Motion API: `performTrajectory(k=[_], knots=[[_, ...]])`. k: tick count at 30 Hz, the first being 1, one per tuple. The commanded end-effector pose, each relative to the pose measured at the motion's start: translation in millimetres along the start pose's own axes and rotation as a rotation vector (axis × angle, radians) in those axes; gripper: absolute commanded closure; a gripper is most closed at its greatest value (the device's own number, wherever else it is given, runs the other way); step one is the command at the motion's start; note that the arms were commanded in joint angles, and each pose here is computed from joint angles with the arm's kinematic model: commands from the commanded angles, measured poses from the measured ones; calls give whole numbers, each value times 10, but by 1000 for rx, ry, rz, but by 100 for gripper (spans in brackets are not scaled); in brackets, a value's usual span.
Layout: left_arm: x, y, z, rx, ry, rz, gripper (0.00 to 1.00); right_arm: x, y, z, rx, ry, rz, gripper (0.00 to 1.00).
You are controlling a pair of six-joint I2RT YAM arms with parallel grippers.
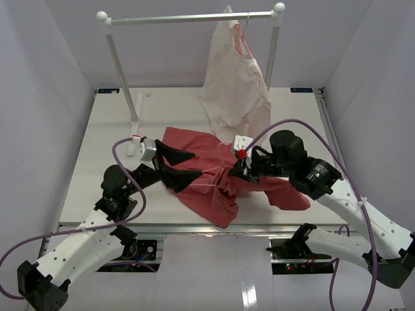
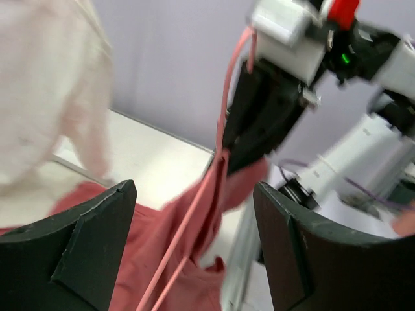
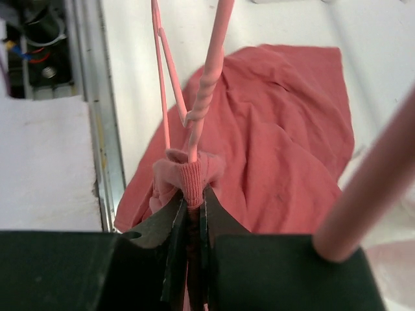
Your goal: Place the t-shirt on the hanger
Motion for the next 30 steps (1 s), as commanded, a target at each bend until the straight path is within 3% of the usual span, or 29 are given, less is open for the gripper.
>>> performTrajectory(k=[1, 6, 16, 30], knots=[[-429, 307, -24, -329, -43, 23, 17, -165, -414, -80, 284, -21, 113, 92], [-333, 299, -103, -385, 50, -49, 21, -208, -590, -97, 416, -49, 235, 92], [811, 571, -10, -301, 214, -319, 28, -271, -746, 7, 520, -153, 348, 92], [1233, 525, 431, -322, 206, -340, 27, -311, -712, 19, 537, -198, 372, 92]])
Point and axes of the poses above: each gripper's point midway between its finger pads, its own z axis out along the fingers, its own y axis along the line the jaws close on, x = y × z, the point moved 3 cm from there along -z, back along the fingers, and after that the axes turned 5 degrees about -z, right-handed, at the moved point
